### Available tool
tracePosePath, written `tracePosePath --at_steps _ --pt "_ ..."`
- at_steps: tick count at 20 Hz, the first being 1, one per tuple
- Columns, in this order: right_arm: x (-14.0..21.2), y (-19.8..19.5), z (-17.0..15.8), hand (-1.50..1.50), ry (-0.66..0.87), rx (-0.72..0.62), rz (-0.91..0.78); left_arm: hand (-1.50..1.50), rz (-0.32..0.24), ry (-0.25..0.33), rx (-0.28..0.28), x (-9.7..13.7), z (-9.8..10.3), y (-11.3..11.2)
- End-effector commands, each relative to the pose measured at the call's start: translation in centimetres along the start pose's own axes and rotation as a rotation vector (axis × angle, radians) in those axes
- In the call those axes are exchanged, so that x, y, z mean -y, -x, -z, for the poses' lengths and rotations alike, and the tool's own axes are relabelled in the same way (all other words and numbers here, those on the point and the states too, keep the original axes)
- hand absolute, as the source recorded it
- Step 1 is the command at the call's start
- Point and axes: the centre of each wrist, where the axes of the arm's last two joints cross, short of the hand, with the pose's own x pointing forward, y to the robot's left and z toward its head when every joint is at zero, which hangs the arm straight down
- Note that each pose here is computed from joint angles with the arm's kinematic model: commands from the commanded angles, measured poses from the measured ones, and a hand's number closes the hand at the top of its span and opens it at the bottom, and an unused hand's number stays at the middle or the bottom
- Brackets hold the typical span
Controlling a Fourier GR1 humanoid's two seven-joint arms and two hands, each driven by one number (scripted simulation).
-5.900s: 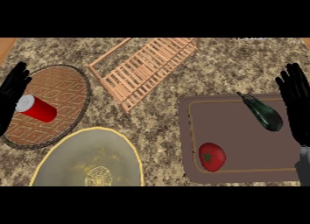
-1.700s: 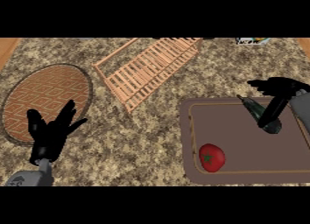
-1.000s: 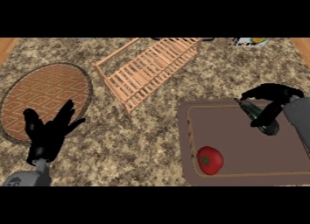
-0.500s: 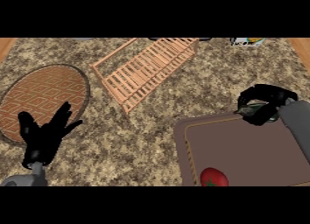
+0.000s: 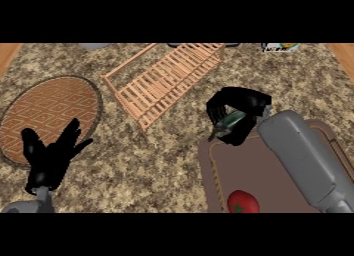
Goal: Pick the eggplant from the tray and place it in the tiered shelf
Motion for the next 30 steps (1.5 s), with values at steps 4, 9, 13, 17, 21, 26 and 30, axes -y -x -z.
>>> tracePosePath --at_steps 4,9,13,17,21,26,30 --pt "0.7 -9.8 -2.7 1.50 0.187 0.341 -0.166 0.00 -0.011 -0.054 -0.059 -2.0 -0.7 0.7" --pt "2.8 -14.4 -8.2 1.50 0.395 0.325 -0.161 0.00 -0.008 -0.046 -0.058 -1.9 -1.8 1.5" --pt "4.5 -17.2 -12.1 1.50 0.466 0.309 -0.145 0.00 -0.007 -0.021 -0.048 -0.9 -0.2 1.9" --pt "7.9 -20.5 -13.9 1.50 0.536 0.272 -0.123 0.00 0.011 -0.013 -0.029 0.4 0.1 -0.1" --pt "11.5 -21.5 -14.1 1.50 0.580 0.233 -0.056 0.00 0.009 0.009 -0.015 2.9 0.8 0.4" --pt "15.6 -24.3 -12.8 1.50 0.624 0.207 -0.037 0.00 0.008 -0.007 -0.034 -0.3 1.4 -0.8" --pt "17.7 -25.1 -11.1 1.50 0.642 0.186 -0.040 0.00 0.002 0.021 -0.019 1.0 0.4 0.1"
